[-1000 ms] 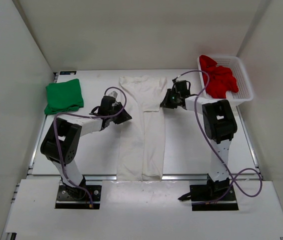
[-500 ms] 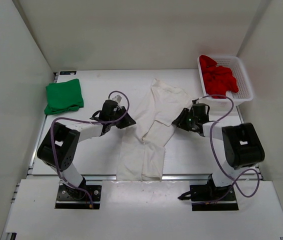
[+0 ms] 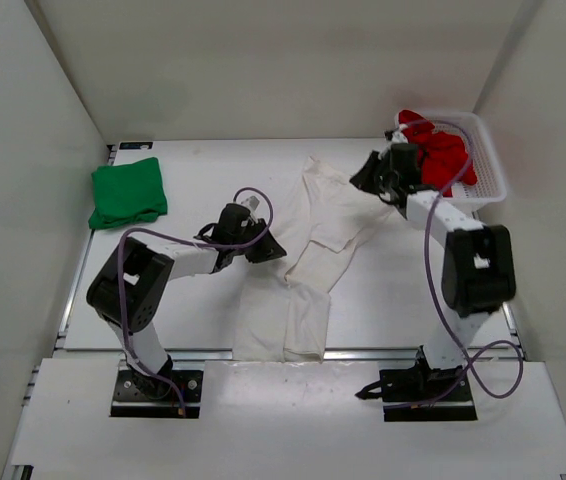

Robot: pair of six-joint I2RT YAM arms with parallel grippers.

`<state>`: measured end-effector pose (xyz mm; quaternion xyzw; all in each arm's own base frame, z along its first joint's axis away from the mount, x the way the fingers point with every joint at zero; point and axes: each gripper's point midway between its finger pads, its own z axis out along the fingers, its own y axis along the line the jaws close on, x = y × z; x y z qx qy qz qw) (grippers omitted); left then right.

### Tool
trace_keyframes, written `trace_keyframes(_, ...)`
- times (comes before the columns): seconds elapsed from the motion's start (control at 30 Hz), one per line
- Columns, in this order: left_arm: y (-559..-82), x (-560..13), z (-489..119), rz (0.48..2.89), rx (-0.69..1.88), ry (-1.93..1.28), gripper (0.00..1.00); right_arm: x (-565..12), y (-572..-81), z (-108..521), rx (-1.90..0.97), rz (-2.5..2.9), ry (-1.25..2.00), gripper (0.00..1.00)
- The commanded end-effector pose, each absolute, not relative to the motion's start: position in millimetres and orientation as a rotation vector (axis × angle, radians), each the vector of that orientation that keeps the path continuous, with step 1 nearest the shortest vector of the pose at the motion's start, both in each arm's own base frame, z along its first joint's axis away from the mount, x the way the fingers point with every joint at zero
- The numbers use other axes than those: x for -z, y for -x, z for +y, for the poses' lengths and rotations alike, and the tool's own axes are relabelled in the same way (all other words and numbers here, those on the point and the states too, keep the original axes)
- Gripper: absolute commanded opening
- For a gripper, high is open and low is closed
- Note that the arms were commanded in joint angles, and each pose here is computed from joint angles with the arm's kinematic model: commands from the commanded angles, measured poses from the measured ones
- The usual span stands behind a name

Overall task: Fold and stack the t-shirts
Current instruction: Rotate the tshirt 90 degrees

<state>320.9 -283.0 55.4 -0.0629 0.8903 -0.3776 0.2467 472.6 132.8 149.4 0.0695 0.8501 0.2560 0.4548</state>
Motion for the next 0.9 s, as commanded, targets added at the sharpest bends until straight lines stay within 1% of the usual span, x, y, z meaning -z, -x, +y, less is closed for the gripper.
trace_keyframes(0.0,-354.0,-82.9,-304.3,2.339,1.098,0.166,0.29,-153.3,-523.6,159.1,-0.746,2.101,0.002,0.0)
trace_keyframes(0.03,-364.9,-86.0,-309.9,2.322,1.129,0.175,0.28,-122.8,-530.2,160.4,-0.736,2.178,0.005,0.02)
trace_keyframes(0.07,-369.8,-76.9,-311.3,2.341,1.118,0.194,0.29,-138.6,-546.6,162.6,-0.728,2.162,0.036,0.05)
trace_keyframes(0.13,-389.4,-84.5,-325.3,2.334,1.161,0.184,0.28,-121.7,-578.7,173.9,-0.734,2.194,0.093,0.13)
trace_keyframes(0.17,-397.0,-82.5,-330.0,2.337,1.174,0.185,0.28,-96.2,-579.5,181.6,-0.753,2.25,0.137,0.17)
trace_keyframes(0.2,-400.7,-75.6,-330.8,2.349,1.161,0.195,0.28,-108.5,-592.5,181.4,-0.747,2.233,0.137,0.19)
trace_keyframes(0.23,-405.5,-81.6,-335.1,2.339,1.164,0.181,0.28,-87.3,-596.5,188.8,-0.751,2.259,0.161,0.25)
trace_keyframes(0.27,-410.7,-75.2,-331.0,2.345,1.143,0.191,0.28,-99.6,-604.0,195.2,-0.775,2.229,0.18,0.3)
trace_keyframes(0.33,-419.1,-76.8,-332.9,2.336,1.146,0.199,0.28,-95.4,-619.3,198.0,-0.796,2.21,0.186,0.37)
trace_keyframes(0.37,-419.1,-74.2,-335.9,2.348,1.163,0.198,0.28,-97.1,-619.4,198.8,-0.823,2.212,0.189,0.41)
trace_keyframes(0.4,-422.6,-70.8,-335.3,2.35,1.155,0.206,0.28,-96.7,-625.8,201.5,-0.837,2.199,0.189,0.42)
trace_keyframes(0.53,-434.2,-58.8,-332.5,2.379,1.138,0.222,0.28,-108.8,-640.7,208.1,-0.944,2.119,0.236,0.46)
trace_keyframes(0.57,-434.2,-52.7,-333.2,2.396,1.143,0.23,0.28,-102.1,-641.0,209.9,-0.98,2.125,0.228,0.46)
trace_keyframes(0.67,-436.4,-49.8,-330.0,2.393,1.165,0.257,0.28,-107.9,-639.5,214.2,-1.063,2.105,0.238,0.46)
trace_keyframes(0.73,-438.4,-54.2,-327.9,2.381,1.144,0.25,0.27,-108.6,-641.9,212.4,-1.066,2.085,0.244,0.46)
trace_keyframes(0.83,-441.4,-51.5,-324.9,2.385,1.126,0.257,0.28,-104.9,-639.1,221.5,-1.124,2.074,0.252,0.45)
trace_keyframes(0.87,-442.2,-52.3,-325.3,2.385,1.126,0.257,0.28,-95.9,-638.1,222.2,-1.147,2.085,0.238,0.44)
